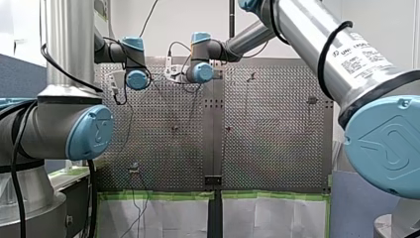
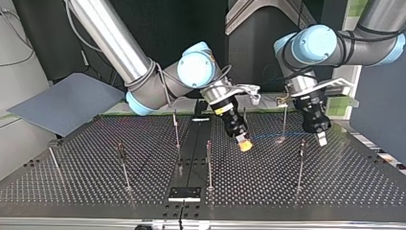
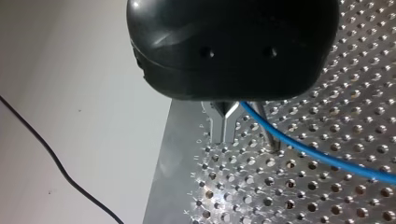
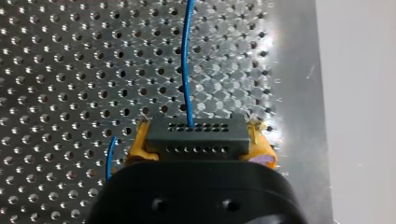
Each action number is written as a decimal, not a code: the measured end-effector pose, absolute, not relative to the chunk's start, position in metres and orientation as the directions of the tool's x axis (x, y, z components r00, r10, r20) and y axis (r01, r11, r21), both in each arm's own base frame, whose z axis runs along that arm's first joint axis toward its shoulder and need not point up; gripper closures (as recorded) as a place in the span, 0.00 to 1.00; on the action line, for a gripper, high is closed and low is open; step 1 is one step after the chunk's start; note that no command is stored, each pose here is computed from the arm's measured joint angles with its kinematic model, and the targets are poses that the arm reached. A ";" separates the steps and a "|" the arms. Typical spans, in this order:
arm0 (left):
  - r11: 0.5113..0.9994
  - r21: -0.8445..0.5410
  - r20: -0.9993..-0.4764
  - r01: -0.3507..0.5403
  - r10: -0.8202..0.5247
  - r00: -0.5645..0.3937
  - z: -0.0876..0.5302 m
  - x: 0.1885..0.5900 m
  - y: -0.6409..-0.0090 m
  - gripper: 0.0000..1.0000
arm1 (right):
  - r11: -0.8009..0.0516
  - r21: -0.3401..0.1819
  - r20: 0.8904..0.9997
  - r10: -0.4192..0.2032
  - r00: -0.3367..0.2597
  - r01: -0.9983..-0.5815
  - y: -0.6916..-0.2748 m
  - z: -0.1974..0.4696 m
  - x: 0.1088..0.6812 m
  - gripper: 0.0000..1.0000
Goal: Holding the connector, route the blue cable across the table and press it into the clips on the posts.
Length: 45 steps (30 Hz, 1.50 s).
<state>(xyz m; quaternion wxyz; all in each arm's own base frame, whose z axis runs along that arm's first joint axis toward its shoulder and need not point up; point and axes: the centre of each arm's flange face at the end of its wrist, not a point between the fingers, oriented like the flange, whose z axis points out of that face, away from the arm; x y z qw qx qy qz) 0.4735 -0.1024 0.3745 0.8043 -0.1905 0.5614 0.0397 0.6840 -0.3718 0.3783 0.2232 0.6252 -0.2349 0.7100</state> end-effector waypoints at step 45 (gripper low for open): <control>0.926 -0.338 -0.892 -0.166 -0.260 0.370 0.340 0.551 -0.048 0.85 | -0.745 -0.029 0.991 0.068 -0.119 -0.666 -0.394 0.392 0.683 1.00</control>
